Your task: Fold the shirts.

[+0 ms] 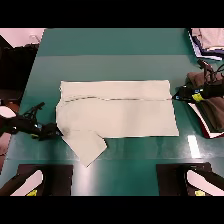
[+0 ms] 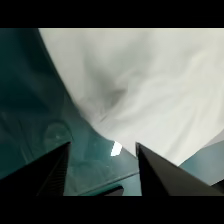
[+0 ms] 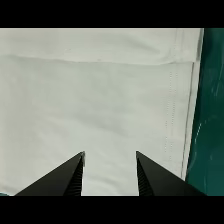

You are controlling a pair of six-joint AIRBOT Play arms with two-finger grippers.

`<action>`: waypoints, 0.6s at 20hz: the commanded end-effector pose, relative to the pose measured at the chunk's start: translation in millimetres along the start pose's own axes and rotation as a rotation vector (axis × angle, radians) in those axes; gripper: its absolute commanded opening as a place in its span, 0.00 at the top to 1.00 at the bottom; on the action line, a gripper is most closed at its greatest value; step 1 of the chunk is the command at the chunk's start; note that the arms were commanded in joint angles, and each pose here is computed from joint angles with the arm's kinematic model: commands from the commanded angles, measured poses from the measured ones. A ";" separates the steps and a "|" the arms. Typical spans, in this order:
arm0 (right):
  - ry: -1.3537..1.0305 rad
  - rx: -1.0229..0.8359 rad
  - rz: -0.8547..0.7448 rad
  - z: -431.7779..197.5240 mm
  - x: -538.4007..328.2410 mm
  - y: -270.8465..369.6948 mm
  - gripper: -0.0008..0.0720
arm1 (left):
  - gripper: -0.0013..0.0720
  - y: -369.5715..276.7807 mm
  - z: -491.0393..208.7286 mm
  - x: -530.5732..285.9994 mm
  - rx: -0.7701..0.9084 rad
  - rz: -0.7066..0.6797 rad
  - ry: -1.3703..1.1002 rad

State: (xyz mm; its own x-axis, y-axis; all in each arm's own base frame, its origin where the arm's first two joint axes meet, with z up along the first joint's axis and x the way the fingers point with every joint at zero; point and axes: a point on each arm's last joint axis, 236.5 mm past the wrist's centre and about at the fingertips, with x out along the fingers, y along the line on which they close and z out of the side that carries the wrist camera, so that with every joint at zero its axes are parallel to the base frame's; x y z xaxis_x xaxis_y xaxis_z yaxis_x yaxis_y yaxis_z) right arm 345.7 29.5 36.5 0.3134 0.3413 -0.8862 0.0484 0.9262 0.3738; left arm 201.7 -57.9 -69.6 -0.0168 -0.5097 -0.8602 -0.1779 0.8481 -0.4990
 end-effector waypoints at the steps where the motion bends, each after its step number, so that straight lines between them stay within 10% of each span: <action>1: -0.023 0.008 0.025 0.2 -1.4 6.5 0.49 | 0.33 2.1 -14.8 21.0 -0.041 -0.030 -0.005; 8: -0.014 0.014 0.046 -2.0 -1.5 11.5 0.49 | 0.33 -19.3 2.8 39.5 0.068 -0.005 -0.078; 9: 0.004 0.015 0.048 -6.1 -1.7 11.3 0.49 | 0.39 -21.4 2.4 40.8 0.076 -0.003 -0.077; 11: 0.046 0.032 0.052 -16.1 -4.2 7.2 0.49 | 0.88 -22.3 0.9 41.0 0.073 -0.007 -0.070; 12: 0.073 0.047 0.052 -22.7 -6.7 2.7 0.49 | 0.91 -22.7 0.2 39.9 0.078 -0.006 -0.065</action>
State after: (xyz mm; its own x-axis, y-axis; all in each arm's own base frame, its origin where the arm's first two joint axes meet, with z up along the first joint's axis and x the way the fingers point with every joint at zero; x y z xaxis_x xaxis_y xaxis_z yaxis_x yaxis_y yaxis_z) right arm 336.9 36.2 39.6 0.3016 0.3852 -0.8721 0.0598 0.9053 0.4206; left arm 205.0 -92.4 -93.7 0.0502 -0.5036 -0.8625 -0.1123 0.8552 -0.5059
